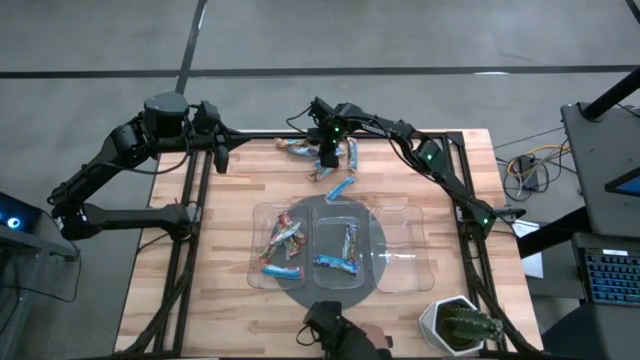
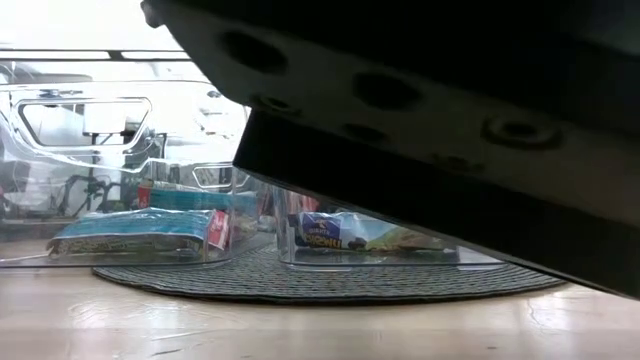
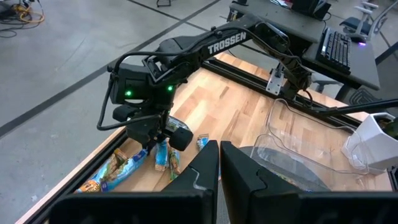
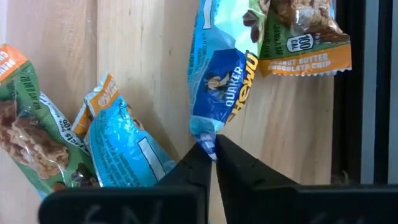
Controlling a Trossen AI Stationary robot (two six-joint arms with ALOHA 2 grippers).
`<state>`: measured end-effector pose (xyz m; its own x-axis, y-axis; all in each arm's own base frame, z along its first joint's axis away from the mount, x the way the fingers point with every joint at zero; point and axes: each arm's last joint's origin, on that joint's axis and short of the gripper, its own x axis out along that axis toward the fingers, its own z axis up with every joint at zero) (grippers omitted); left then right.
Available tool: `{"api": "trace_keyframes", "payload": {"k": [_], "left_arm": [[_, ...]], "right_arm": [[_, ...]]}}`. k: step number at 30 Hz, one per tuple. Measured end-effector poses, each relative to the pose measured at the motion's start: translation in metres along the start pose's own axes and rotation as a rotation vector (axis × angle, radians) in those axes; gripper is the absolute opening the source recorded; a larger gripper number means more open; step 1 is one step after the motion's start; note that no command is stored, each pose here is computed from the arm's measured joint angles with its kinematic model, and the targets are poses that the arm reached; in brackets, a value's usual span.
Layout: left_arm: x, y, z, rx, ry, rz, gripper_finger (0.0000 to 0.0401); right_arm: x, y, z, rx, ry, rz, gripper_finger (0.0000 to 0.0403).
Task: Pick and place Granola Bars by type
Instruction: Put the blue granola bar into the middle transparent bin
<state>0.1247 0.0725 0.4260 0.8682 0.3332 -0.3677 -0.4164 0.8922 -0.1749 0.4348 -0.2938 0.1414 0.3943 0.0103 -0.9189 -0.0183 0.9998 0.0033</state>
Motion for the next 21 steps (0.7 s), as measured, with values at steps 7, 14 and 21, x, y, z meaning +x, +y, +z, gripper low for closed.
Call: {"api": "trace_keyframes", "payload": {"k": [7,14,21], "left_arm": [[0.000,0.000,0.000,-0.009,0.000,0.000,0.0000],[0.000,0.000,0.000,-0.012,0.000,0.000,0.0000],[0.000,0.000,0.000,-0.015,0.000,0.000,0.0000]], "right_arm": [[0.000,0.000,0.000,0.002,0.002,0.001,0.0008],[-0.014,0.001,0.005,0.006,0.020,0.006,0.0008],[-0.033,0.001,0.011,0.004,0.010,-0.026,0.0008]]}}
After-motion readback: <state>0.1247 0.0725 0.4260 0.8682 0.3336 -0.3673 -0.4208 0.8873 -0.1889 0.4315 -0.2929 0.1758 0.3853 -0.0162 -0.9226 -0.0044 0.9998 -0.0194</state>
